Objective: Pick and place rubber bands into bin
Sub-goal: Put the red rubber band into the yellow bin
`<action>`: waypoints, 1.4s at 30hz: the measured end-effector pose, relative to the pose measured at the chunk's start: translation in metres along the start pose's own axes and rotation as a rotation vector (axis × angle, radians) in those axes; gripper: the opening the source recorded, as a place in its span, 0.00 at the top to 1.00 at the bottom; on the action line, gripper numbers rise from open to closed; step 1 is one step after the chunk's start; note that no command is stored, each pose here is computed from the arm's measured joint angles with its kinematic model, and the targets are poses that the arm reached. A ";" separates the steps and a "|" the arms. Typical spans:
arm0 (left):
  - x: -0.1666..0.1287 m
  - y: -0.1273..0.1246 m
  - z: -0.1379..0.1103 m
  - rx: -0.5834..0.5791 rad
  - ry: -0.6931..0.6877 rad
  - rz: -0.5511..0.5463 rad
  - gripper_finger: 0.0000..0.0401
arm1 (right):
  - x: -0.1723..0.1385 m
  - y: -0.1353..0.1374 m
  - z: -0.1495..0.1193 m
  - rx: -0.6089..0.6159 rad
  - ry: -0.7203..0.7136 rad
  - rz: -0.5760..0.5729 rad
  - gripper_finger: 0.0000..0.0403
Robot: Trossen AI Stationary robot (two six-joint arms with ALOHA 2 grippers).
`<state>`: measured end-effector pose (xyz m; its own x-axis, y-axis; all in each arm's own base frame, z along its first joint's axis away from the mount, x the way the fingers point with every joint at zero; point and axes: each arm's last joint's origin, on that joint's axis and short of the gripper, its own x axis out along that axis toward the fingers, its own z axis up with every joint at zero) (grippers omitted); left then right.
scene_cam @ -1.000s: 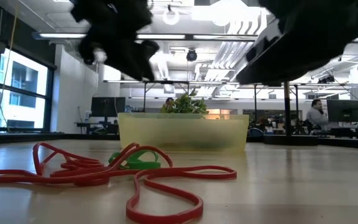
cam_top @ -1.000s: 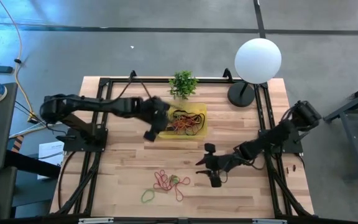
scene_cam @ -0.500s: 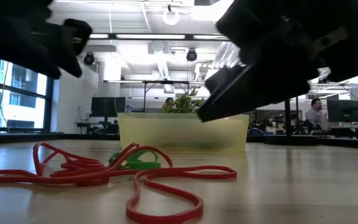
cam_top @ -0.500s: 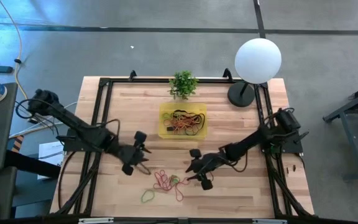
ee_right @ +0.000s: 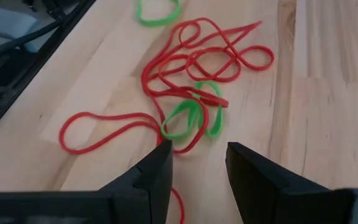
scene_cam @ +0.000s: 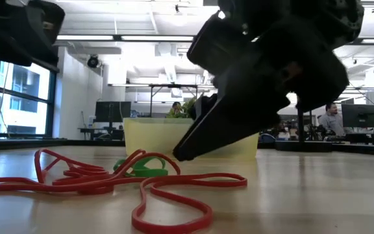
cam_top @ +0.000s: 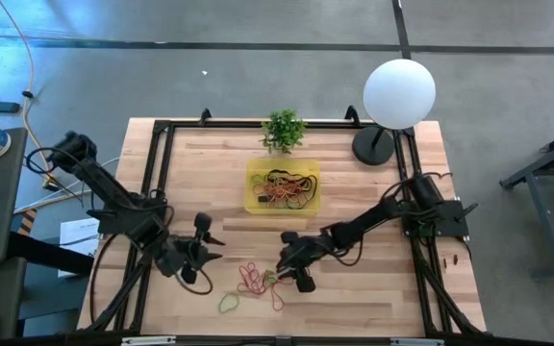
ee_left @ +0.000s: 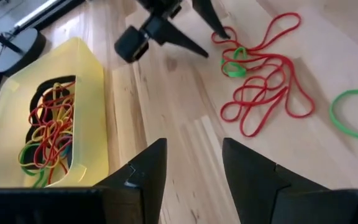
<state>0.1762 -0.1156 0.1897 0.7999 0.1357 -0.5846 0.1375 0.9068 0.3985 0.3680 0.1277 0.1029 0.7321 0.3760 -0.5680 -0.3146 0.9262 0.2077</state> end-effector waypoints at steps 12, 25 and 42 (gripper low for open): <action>-0.004 -0.005 0.000 0.014 -0.022 0.032 0.64 | 0.004 -0.001 0.000 0.012 -0.006 0.003 0.65; -0.004 -0.005 0.001 0.010 -0.027 0.031 0.64 | 0.004 0.001 0.001 0.007 -0.032 -0.029 0.65; -0.004 -0.005 0.001 0.011 -0.027 0.031 0.64 | 0.014 0.004 -0.009 0.017 -0.040 -0.041 0.66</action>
<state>0.1726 -0.1211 0.1910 0.8194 0.1527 -0.5525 0.1186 0.8979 0.4240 0.3717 0.1365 0.0883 0.7677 0.3381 -0.5443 -0.2737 0.9411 0.1985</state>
